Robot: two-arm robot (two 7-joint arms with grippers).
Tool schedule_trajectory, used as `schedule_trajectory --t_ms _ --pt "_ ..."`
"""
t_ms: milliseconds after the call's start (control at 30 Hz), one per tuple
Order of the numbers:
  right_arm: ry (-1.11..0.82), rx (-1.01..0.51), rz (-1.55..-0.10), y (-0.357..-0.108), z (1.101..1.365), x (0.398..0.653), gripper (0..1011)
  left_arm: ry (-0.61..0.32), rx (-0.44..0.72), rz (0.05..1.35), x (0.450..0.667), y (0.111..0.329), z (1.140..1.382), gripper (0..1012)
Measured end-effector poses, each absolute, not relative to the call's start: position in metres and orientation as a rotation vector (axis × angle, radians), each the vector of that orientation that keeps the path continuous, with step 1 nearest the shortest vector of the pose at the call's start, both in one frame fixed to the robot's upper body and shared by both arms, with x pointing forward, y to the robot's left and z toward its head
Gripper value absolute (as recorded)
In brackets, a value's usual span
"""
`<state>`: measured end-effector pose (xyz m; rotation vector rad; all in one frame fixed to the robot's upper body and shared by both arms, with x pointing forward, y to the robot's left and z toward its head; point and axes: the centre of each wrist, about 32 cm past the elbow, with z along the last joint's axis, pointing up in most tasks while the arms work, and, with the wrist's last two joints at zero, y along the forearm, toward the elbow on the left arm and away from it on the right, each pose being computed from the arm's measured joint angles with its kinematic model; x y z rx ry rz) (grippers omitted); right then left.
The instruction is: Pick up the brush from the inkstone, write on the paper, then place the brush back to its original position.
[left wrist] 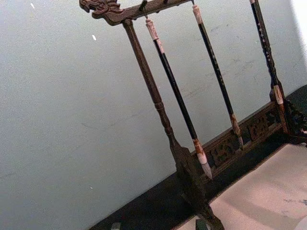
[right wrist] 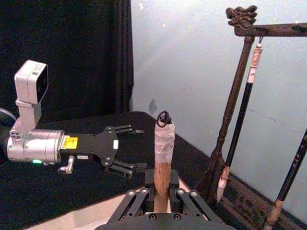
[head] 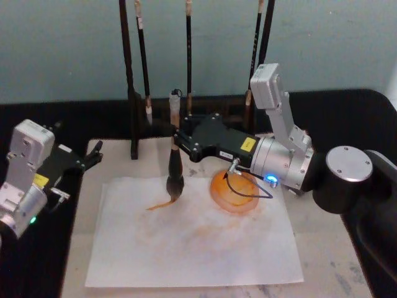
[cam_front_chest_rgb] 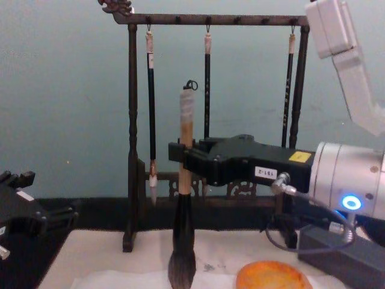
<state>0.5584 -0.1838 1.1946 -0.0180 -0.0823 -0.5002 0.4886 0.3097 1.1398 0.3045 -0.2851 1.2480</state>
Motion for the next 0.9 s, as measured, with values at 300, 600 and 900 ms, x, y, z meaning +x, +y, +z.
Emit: schedule_trajectory --t_ms 300,600,900 --pt "-0.09 0.001 -0.506 -0.185 1.199 0.556 176 -0.285 0.304 1.248 0.489 0.31 1.14 1009" --pt "-0.096 0.05 -0.518 -0.187 1.21 0.554 176 -0.285 0.304 1.248 0.489 0.31 1.14 1010" --pt "-0.056 0.113 -0.583 -0.202 1.218 0.557 176 -0.285 0.305 1.248 0.489 0.31 1.14 1010"
